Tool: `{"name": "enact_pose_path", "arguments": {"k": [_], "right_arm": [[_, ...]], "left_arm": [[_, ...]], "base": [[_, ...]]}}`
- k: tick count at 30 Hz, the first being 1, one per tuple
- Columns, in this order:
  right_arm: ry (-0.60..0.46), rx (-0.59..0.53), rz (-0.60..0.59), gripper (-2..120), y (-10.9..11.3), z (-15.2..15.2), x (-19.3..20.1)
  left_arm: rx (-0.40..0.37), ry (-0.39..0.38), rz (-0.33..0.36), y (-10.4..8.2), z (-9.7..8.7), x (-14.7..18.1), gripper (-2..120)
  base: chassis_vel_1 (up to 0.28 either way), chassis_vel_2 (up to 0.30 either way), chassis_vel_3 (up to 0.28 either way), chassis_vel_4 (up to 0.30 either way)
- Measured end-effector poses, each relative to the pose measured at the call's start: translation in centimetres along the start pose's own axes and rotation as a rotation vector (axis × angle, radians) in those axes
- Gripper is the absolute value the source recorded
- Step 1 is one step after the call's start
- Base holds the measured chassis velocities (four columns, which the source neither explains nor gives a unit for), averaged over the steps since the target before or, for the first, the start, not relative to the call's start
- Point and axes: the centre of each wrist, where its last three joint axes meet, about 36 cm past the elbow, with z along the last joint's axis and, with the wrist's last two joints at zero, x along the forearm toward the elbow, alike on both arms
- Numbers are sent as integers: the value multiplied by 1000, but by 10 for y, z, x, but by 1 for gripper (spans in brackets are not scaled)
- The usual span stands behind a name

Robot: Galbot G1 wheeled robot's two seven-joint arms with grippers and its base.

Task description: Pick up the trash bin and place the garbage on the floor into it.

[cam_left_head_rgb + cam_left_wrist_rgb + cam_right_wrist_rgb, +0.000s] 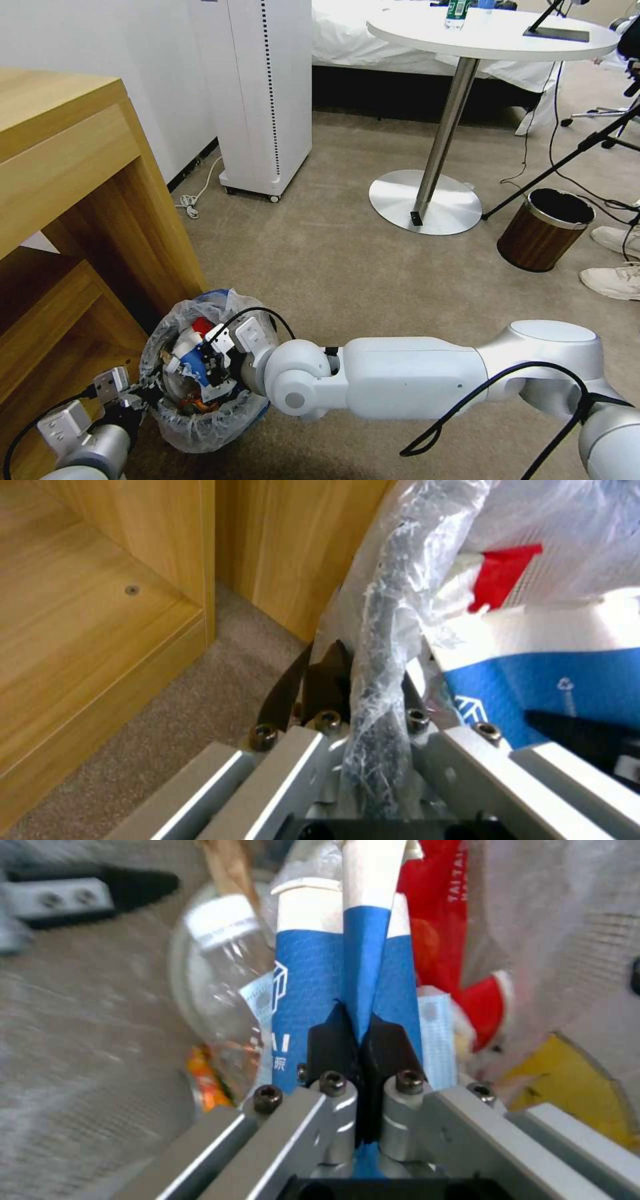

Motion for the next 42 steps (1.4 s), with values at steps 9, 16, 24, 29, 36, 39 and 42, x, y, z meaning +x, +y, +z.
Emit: {"name": "enact_pose_path", "arguments": {"k": [9, 16, 24, 29, 36, 39, 42], "right_arm": [[-31, -7, -25, 16, 0, -1, 9], [-66, -4, -38, 42, -3, 1, 21], [-150, -4, -58, 71, -8, -3, 45], [-238, -17, -84, 91, -15, -7, 73], [-409, -34, -90, 100, -33, -19, 106], [-487, -56, -60, 100, -48, -29, 127], [-524, -65, -48, 100, -55, -33, 136]], "left_arm": [[2, 0, 0, 2, 1, -4, 1], [3, 0, 2, 1, 1, -6, 1], [-1, 3, -4, 3, 1, -5, 1], [-11, 9, -16, 6, 1, -4, 1], [-9, 35, -37, 13, 2, -3, 1], [-7, 69, -52, 15, 2, -2, 1], [-3, 84, -57, 16, 1, 0, 1]], "base": [[0, 0, 0, 0], [0, 0, 0, 0], [0, 0, 0, 0], [0, 0, 0, 0], [0, 0, 0, 0], [0, 0, 0, 0], [0, 0, 0, 0]]}}
